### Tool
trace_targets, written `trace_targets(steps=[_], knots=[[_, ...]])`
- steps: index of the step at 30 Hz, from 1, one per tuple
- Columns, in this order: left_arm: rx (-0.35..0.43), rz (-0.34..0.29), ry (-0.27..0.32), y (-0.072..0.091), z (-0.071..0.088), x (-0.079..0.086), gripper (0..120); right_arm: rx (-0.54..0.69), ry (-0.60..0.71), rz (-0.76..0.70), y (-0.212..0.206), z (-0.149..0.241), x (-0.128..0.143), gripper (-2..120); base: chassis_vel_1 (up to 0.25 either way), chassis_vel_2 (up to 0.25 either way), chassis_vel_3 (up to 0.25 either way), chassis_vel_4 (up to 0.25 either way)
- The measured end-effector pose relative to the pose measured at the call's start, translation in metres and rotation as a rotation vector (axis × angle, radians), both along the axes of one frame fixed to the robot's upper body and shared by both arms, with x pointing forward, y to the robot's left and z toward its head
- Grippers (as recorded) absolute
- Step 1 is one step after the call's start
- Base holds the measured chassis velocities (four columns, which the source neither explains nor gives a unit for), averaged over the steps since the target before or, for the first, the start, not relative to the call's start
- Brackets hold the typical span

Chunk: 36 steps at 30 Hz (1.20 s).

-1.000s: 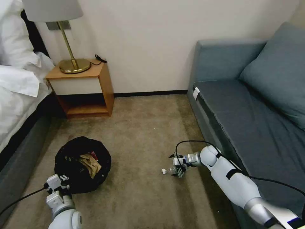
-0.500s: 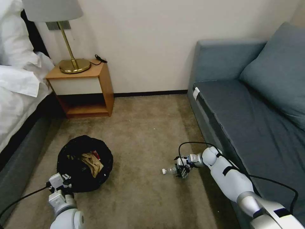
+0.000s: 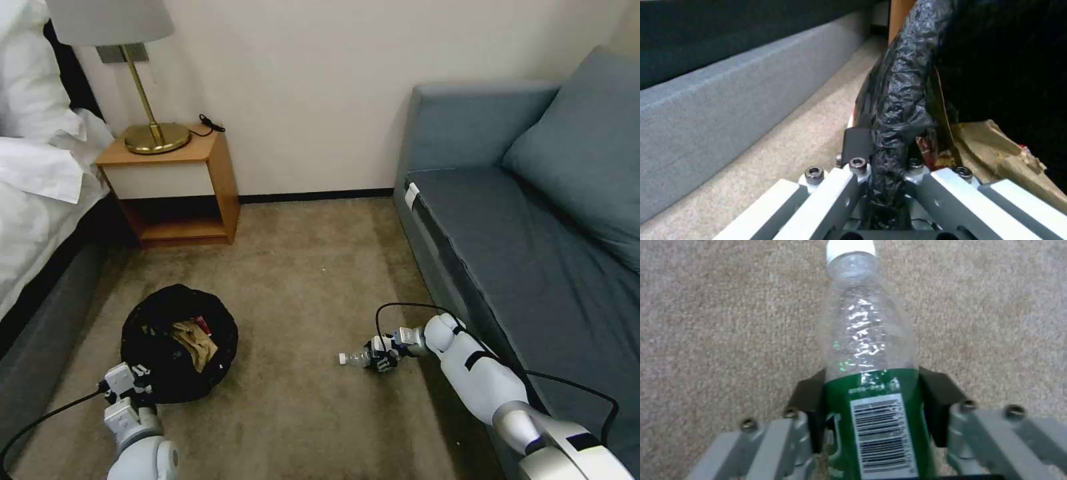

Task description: Pick up the trash bin, then pick up the garbage on the floor and place it into the trash bin.

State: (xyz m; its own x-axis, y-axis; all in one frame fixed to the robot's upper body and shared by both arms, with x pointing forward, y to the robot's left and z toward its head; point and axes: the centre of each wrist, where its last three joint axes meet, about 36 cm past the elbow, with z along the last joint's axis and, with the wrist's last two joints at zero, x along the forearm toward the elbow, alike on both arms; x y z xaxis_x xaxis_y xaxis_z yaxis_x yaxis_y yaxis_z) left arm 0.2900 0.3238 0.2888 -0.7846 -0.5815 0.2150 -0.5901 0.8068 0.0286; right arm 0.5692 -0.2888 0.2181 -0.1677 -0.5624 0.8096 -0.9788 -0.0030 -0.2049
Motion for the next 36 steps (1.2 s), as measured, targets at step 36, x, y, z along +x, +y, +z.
trace_targets(steps=[36], knots=[[0.000, -0.005, -0.009, -0.003, 0.004, 0.002, 1, 1.087, 0.317, -0.253, 0.312, 0.061, -0.061, 23, 0.000, 0.000, 0.000, 0.000]])
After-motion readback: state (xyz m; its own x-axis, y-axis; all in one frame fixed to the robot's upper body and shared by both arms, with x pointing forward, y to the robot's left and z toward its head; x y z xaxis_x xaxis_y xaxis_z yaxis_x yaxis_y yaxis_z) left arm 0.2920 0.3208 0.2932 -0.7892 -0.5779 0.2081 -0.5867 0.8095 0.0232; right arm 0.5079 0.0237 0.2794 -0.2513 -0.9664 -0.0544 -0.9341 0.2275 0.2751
